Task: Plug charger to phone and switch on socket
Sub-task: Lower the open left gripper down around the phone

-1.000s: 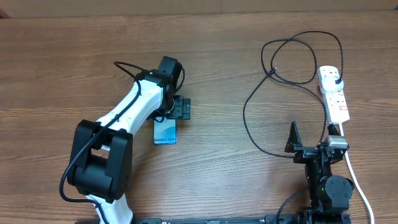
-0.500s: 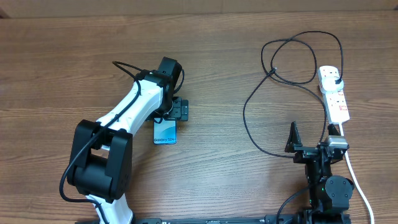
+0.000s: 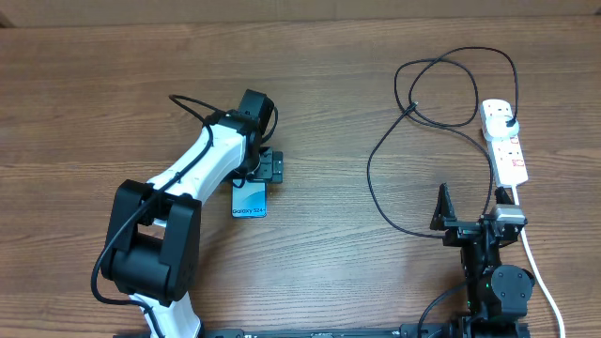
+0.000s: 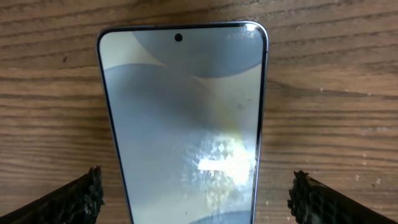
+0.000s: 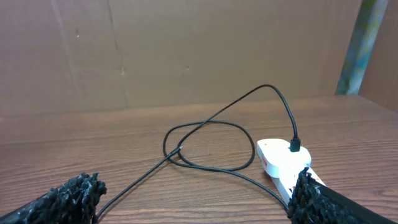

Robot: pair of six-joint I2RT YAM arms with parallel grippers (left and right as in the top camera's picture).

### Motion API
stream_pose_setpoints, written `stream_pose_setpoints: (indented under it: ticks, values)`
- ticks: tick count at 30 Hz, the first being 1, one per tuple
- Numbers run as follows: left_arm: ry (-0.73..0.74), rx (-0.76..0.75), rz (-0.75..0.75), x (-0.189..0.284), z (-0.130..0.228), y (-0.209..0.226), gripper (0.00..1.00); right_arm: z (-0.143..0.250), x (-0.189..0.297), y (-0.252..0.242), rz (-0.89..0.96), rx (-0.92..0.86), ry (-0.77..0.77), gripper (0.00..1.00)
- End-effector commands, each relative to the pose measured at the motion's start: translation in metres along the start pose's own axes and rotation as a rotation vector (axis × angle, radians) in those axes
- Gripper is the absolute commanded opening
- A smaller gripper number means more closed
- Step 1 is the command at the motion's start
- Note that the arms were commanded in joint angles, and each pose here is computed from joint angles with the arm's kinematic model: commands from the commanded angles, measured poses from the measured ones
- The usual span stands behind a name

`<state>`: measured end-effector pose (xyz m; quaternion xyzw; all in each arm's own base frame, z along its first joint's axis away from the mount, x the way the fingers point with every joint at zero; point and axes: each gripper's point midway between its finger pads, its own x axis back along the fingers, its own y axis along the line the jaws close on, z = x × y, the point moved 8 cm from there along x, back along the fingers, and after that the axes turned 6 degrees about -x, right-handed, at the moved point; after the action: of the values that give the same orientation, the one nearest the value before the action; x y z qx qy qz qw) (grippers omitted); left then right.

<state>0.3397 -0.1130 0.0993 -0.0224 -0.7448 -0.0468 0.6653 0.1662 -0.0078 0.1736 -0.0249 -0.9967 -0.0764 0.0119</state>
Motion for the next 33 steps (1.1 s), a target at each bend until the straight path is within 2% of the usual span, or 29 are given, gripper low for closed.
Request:
stream_pose_setpoints:
  ticks: [1,33]
  values:
    - [0.014,0.029,-0.021,-0.009,0.004,0.006,1.00,0.002,0.000,0.001,-0.009,0.002,-0.003,1.00]
    - [0.052,0.037,0.027,-0.021,0.017,0.003,1.00,0.002,0.000,0.001,-0.008,0.002,-0.003,1.00]
